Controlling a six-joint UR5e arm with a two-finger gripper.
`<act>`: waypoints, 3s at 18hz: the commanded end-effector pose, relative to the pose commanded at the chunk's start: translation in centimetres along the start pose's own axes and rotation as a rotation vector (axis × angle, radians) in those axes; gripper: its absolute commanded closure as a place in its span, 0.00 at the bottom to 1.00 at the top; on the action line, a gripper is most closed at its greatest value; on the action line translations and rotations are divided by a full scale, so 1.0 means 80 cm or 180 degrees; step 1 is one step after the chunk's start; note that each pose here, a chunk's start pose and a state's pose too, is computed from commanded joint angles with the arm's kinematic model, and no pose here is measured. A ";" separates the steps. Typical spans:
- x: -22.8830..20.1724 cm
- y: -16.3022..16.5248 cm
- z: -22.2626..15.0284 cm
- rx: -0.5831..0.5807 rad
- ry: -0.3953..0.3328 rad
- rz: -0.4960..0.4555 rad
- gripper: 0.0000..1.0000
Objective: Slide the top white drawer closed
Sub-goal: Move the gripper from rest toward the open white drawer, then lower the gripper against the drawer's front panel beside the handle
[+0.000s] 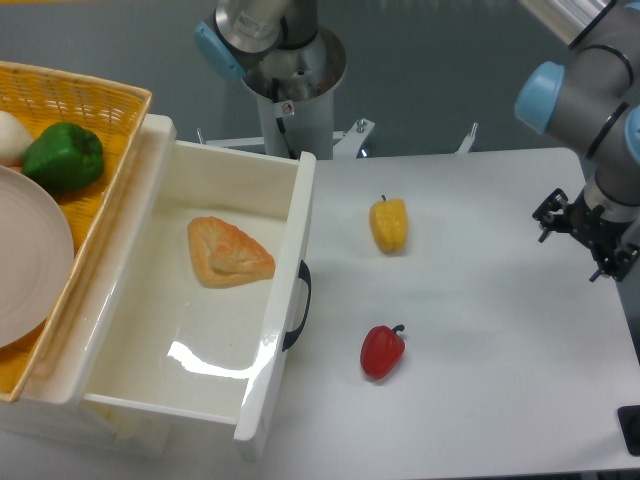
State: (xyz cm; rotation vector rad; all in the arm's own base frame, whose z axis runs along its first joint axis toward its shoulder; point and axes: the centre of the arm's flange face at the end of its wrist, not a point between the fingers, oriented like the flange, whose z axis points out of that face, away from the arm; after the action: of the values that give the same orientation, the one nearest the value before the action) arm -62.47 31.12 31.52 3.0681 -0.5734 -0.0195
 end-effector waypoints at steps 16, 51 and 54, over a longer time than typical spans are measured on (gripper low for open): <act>0.011 -0.031 0.000 0.0496 -0.0098 -0.0922 0.11; 0.093 -0.189 0.000 0.1677 0.0760 -0.2091 0.99; 0.113 -0.202 0.001 0.1676 0.0915 -0.2075 0.99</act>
State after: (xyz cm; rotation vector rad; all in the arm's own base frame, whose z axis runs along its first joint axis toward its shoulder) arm -48.19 42.89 31.02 3.4829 0.5275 0.6406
